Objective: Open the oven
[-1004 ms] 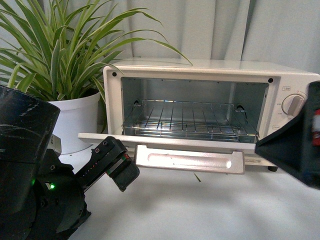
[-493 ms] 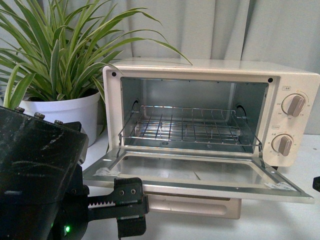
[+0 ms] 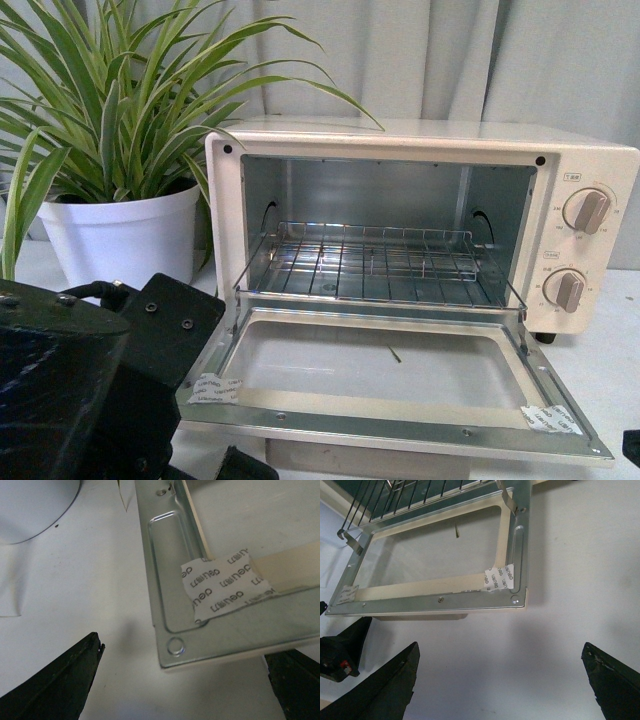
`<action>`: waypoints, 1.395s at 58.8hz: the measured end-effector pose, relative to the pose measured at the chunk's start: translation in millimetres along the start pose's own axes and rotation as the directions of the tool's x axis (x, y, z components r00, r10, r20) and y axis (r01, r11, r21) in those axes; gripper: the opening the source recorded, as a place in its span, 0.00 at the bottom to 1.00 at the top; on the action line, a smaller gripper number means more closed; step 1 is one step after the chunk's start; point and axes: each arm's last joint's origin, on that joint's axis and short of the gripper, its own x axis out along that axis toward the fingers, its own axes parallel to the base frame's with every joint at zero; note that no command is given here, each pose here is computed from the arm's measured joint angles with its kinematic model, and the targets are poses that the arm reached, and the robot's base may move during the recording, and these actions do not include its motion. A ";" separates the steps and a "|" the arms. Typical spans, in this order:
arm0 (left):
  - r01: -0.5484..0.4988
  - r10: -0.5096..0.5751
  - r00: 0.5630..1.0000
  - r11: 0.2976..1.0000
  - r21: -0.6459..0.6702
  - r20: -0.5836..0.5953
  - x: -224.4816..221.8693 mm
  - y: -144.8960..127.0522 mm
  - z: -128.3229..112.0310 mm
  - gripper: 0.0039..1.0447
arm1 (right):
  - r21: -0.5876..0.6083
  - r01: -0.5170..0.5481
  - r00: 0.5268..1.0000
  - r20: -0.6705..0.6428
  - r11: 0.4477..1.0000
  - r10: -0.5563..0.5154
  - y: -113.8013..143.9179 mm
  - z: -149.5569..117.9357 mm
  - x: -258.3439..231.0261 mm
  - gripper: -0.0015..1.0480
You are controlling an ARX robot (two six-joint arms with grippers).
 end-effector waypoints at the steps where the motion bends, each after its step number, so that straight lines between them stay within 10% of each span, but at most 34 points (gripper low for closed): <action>1: 0.001 -0.001 1.000 1.000 0.000 0.000 -0.7 0.3 -0.4 0.94 | 0.000 0.000 1.000 0.000 1.000 0.000 -0.2 -0.6 -0.2 0.91; 74: -0.077 0.176 0.948 0.936 -0.344 0.266 -153.5 74.7 -62.5 0.94 | -0.306 -0.009 0.965 0.247 0.952 0.089 -21.7 -46.6 -64.1 0.91; 82: -0.015 0.176 0.907 0.921 -0.388 0.383 -152.9 78.6 -67.4 0.75 | -0.282 0.285 0.828 0.553 0.916 -0.088 -28.7 -52.6 -61.0 0.66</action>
